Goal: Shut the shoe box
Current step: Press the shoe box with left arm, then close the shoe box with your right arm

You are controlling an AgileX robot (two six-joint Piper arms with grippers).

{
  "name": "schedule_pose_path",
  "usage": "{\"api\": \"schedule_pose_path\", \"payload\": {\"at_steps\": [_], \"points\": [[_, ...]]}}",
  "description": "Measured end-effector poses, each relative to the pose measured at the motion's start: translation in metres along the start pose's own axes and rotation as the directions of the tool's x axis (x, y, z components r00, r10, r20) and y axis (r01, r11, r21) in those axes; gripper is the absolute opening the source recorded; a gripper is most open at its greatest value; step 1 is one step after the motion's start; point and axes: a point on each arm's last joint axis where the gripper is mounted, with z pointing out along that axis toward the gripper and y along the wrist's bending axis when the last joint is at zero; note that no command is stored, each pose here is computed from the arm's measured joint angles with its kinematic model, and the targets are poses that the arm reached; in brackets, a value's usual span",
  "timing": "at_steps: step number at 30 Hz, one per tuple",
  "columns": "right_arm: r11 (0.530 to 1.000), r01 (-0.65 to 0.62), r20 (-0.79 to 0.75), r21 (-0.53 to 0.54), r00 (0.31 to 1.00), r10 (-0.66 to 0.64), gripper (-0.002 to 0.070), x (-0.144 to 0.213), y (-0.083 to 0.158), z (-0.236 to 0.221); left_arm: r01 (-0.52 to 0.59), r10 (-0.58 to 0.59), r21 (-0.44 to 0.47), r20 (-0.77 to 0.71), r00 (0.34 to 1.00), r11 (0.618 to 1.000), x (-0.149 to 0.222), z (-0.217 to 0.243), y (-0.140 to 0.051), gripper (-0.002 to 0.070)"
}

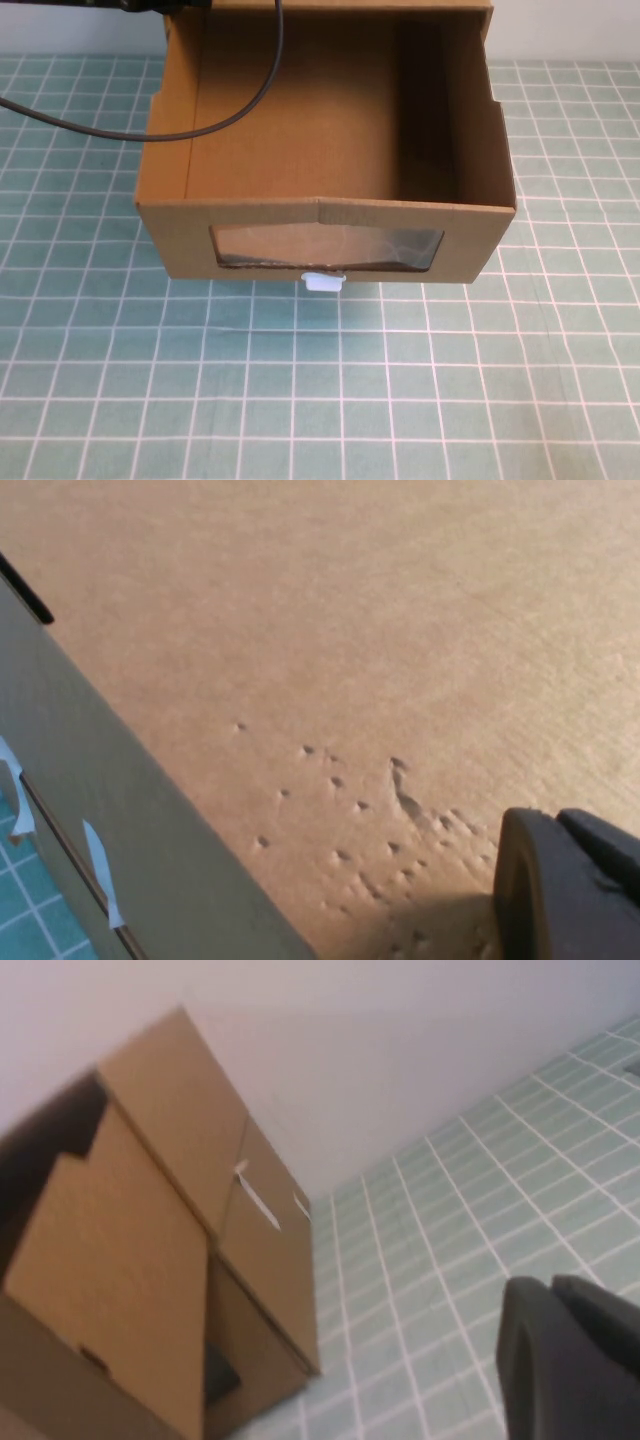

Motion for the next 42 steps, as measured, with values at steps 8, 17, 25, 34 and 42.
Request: {"api": "schedule_pose_path", "payload": {"at_steps": [8,17,25,34,42], "points": [[0.978,-0.207,0.001,-0.029,0.978,0.207,-0.0013,-0.005,0.005,-0.001,0.004,-0.004,0.002,-0.001,1.000,1.000,0.000,0.000,0.000,-0.0005],[0.988,-0.050,-0.472,-0.147,0.881,-0.026,-0.0013,-0.061,0.072,0.003,0.005,-0.005,0.004,-0.004,1.000,1.000,0.000,0.000,0.000,-0.0005],[0.974,0.061,-0.761,-0.219,0.614,-0.210,-0.0012,-0.090,0.096,0.053,0.006,-0.006,0.009,-0.008,1.000,1.000,0.000,0.000,-0.001,-0.0005],[0.945,0.018,-0.823,-0.325,0.487,-0.292,-0.0011,-0.090,0.118,0.114,0.006,-0.006,0.009,-0.009,1.000,1.000,0.000,0.000,-0.001,-0.0005],[0.855,0.024,-0.743,-0.517,0.484,-0.463,-0.0011,-0.058,0.186,0.131,0.004,-0.004,0.008,-0.007,1.000,1.000,0.000,0.000,-0.001,-0.0005]]}}
